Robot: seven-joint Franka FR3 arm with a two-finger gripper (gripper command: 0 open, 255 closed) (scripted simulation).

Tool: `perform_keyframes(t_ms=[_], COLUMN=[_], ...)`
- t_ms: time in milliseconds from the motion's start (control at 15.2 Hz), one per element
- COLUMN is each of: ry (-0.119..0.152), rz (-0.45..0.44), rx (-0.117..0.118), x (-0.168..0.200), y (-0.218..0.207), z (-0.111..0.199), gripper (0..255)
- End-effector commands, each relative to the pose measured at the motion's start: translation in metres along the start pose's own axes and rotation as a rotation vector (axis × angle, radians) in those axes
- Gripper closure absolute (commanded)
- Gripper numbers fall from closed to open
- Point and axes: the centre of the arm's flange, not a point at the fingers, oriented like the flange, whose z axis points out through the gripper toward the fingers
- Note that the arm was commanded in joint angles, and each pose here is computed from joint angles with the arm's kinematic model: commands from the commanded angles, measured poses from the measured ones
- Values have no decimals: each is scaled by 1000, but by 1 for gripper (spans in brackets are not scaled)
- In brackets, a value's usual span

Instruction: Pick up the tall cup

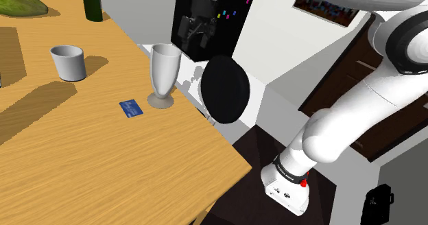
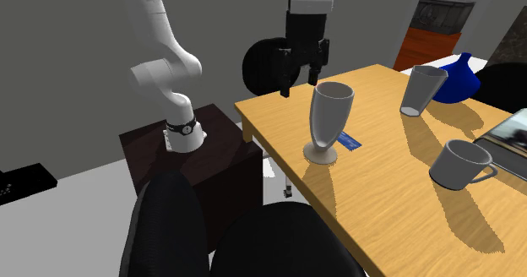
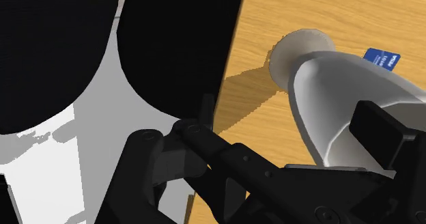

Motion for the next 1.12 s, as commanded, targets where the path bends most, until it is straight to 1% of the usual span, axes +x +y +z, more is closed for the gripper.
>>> perform_keyframes(t_ms=[0, 132, 198, 660, 792, 858, 1056], ry=[-3, -6, -7, -7, -7, -7, -7], rz=[-12, -23, -24, -24, -24, -24, -24], rx=[5, 9, 10, 10, 10, 10, 10], x=[21, 39, 41, 39, 39, 39, 38], y=[-22, -41, -42, -43, -43, -43, -43], z=[2, 3, 3, 43, 43, 42, 43], gripper=[0, 0, 0, 0, 0, 255, 255])
